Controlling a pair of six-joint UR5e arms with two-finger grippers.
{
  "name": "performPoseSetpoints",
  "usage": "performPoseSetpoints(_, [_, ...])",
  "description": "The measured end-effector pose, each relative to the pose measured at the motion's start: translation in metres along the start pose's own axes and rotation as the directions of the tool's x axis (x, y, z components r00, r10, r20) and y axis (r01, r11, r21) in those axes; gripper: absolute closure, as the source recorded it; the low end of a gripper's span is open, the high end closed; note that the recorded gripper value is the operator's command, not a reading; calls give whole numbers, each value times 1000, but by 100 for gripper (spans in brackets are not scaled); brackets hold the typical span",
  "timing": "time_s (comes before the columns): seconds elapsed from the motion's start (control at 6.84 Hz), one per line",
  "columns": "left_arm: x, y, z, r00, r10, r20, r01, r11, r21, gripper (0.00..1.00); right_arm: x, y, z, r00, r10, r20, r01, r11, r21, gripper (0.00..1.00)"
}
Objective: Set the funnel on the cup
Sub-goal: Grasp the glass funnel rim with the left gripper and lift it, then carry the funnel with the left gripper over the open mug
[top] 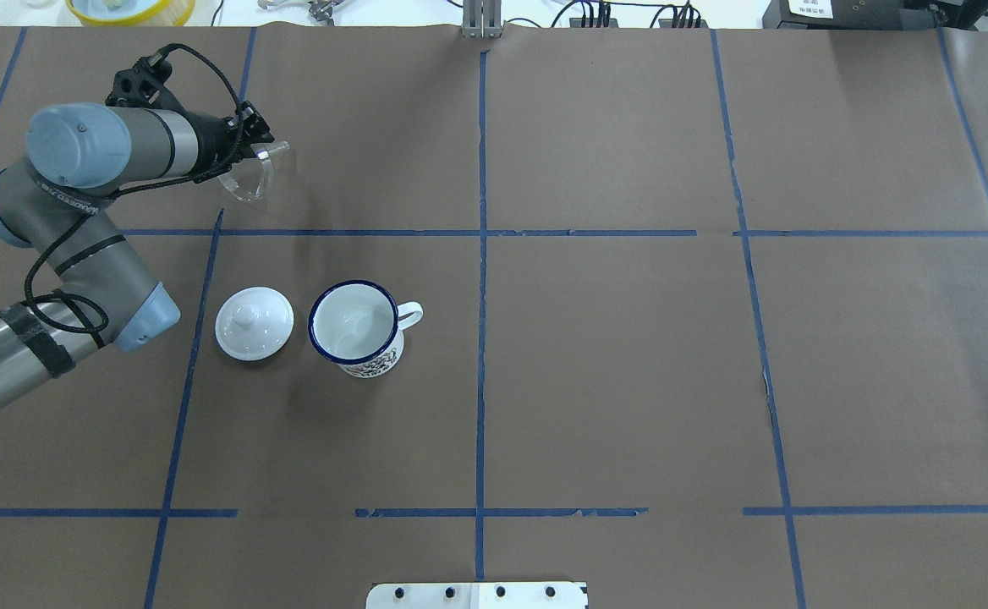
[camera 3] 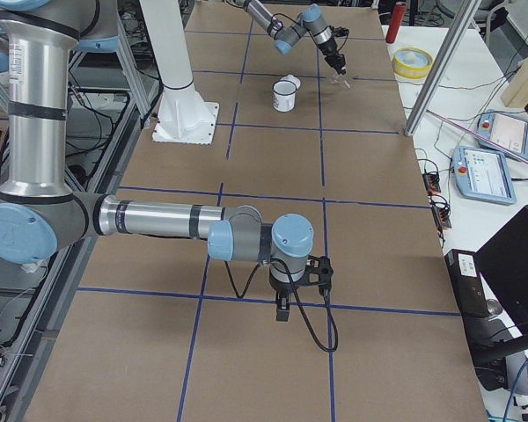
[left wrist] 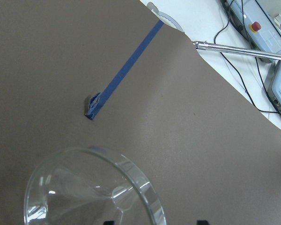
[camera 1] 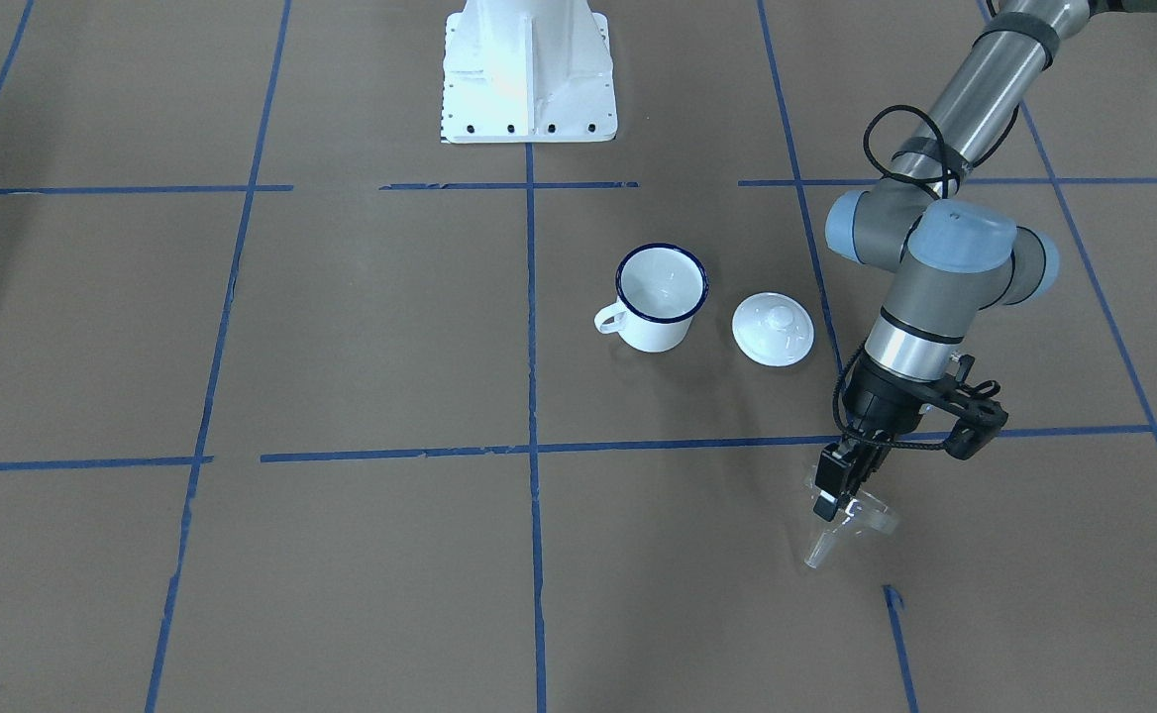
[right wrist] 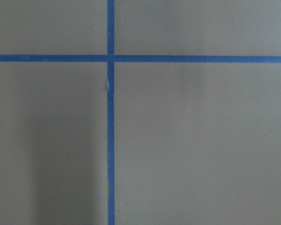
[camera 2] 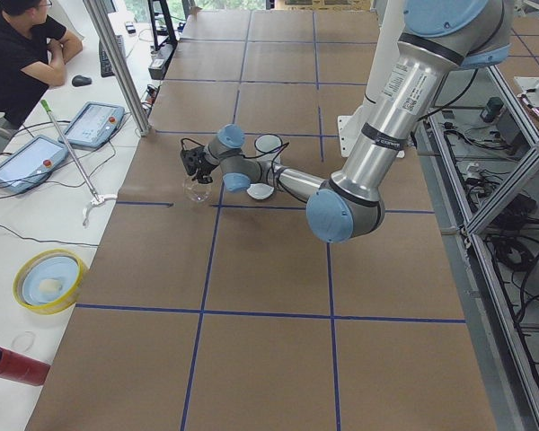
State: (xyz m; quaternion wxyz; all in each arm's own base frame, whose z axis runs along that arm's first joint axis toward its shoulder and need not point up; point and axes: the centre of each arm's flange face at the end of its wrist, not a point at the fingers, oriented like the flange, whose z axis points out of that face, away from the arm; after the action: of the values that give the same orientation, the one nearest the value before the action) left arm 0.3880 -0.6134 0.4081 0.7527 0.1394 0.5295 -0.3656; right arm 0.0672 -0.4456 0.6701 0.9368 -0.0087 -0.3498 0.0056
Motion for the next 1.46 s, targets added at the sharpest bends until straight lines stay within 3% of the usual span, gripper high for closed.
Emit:
performPoseSetpoints(0.44, [11, -24, -13, 999, -9, -41, 9, 1000, 6, 100, 0, 0, 0, 1000, 0, 0, 0, 1000, 0, 0])
performPoseSetpoints(0.88, [39, -65, -66, 996, -9, -91, -1, 994, -109, 100, 0, 0, -1, 1000, -1, 0, 1, 1000, 1, 0])
performPoseSetpoints(1.02, [53, -63, -94, 997, 30, -73, -41, 987, -155, 100, -1, -1, -1, 1000, -1, 0, 1, 1000, 1, 0])
performPoseSetpoints(1.46, [106, -34, -177, 969, 232, 86, -210, 956, -205, 100, 0, 0, 0, 1000, -1, 0, 1, 1000, 1, 0])
